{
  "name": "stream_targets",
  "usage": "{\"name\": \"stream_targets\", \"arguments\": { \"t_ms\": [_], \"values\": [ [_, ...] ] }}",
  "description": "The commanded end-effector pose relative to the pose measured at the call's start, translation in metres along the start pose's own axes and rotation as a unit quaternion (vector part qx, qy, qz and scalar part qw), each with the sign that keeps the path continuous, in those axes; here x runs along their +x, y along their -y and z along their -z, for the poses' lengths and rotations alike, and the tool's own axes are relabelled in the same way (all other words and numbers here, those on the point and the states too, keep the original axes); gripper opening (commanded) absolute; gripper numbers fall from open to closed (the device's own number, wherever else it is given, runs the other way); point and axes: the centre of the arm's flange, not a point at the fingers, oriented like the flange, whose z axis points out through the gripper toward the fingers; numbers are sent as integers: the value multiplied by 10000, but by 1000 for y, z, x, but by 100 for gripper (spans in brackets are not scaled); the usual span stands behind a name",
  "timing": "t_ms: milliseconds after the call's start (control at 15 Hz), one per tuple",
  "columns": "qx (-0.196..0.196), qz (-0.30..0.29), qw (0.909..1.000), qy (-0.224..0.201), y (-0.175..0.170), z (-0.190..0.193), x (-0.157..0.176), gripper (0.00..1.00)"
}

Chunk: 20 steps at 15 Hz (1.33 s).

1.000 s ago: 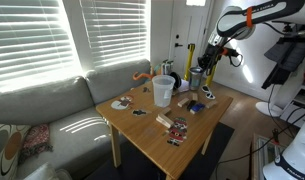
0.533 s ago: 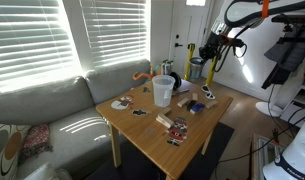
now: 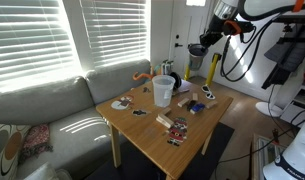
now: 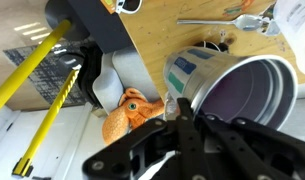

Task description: Pour the content from the metallic cup into the clear cup

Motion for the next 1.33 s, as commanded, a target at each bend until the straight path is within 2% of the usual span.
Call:
{"name": "stream_targets", "arguments": {
  "t_ms": [0,333,400,467,800,867,1067,1267],
  "values": [
    [-527,226,9976,-379,44,22,-8,1],
    [-1244,533,9853,-1039,107,22,-26,1],
    [-1230,665,9853,-985,113,21,-26,1],
    [-1013,606,9884,-957,97,21,-32,4],
    [-1117,710,9867,-947,109,16,-33,4],
    [-1120,711,9866,-949,109,16,-33,1],
    [-1486,998,9776,-1111,124,11,-41,1],
    [-1851,1300,9638,-1412,150,11,-44,1]
  ]
}}
